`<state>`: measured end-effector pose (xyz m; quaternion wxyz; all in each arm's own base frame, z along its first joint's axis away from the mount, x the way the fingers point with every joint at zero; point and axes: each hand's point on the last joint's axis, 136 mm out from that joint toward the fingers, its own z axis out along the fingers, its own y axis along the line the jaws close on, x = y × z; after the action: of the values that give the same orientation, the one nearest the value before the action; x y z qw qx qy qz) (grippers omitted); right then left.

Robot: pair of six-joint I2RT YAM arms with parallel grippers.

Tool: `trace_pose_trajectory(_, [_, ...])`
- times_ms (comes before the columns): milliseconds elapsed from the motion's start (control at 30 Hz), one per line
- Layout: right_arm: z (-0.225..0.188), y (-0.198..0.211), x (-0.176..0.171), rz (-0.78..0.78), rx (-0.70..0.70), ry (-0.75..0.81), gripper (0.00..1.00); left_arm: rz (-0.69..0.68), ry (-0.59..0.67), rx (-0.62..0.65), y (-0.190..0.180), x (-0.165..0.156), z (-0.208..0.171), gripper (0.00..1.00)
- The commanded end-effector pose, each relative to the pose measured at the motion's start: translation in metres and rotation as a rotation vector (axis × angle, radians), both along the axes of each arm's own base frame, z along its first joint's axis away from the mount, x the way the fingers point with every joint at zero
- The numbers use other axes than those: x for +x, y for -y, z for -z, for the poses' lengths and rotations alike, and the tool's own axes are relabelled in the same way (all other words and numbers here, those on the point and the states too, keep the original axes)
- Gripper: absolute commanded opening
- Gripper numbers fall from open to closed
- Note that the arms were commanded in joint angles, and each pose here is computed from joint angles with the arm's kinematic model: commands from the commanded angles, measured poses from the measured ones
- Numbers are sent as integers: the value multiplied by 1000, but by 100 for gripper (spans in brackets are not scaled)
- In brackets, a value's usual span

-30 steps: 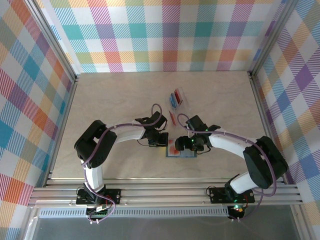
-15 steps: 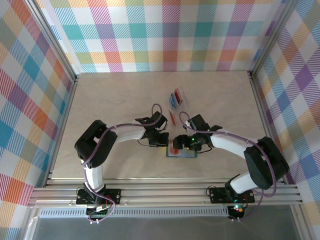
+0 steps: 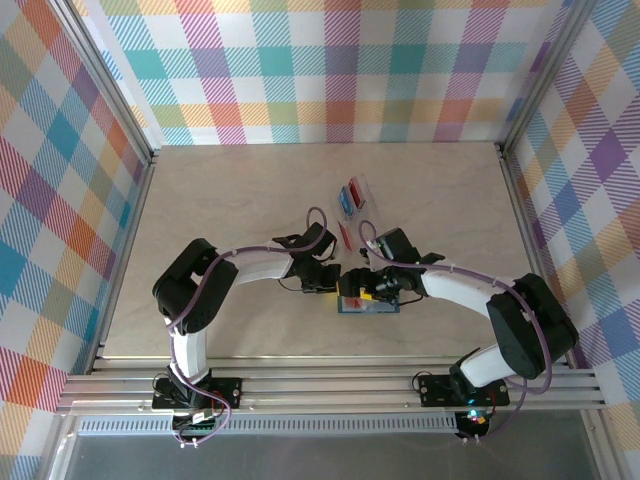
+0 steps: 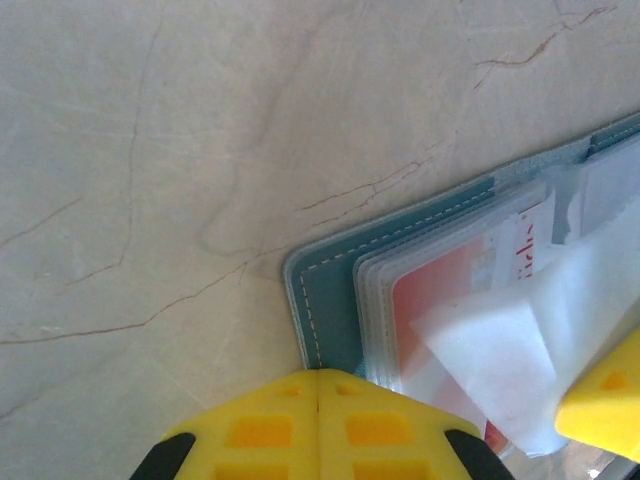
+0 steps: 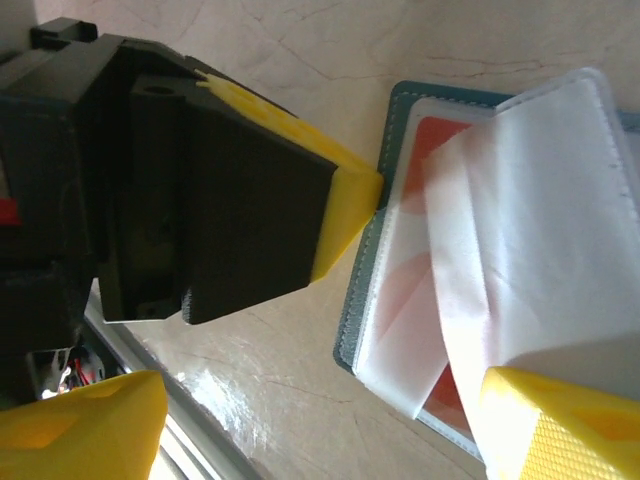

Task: Put the credit cards into the card holder

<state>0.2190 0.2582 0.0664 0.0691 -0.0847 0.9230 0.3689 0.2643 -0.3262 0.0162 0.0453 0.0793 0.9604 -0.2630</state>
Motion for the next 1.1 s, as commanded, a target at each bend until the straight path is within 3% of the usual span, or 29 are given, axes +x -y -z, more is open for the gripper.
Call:
trace_pose_trajectory(0, [-18,-11,-7,-47,93,17,81,-3,-121,170,-28,-34,58,6])
trace_pose_trajectory(200, [-23,34,7,97,-118,176,81,-2,-120,171,-28,-34,58,6])
trace_pose_trajectory(400, [-7,60,5,168,-245,136,80,0,-121,173,-28,-34,59,6])
trace_pose_trajectory(733, [11,76,-2,200,-322,93,85,0,-121,176,-29,-33,59,6])
trace_pose_trajectory(1067, [-2,81,31,226,-396,164,91,-1,-114,177,-29,-33,58,6])
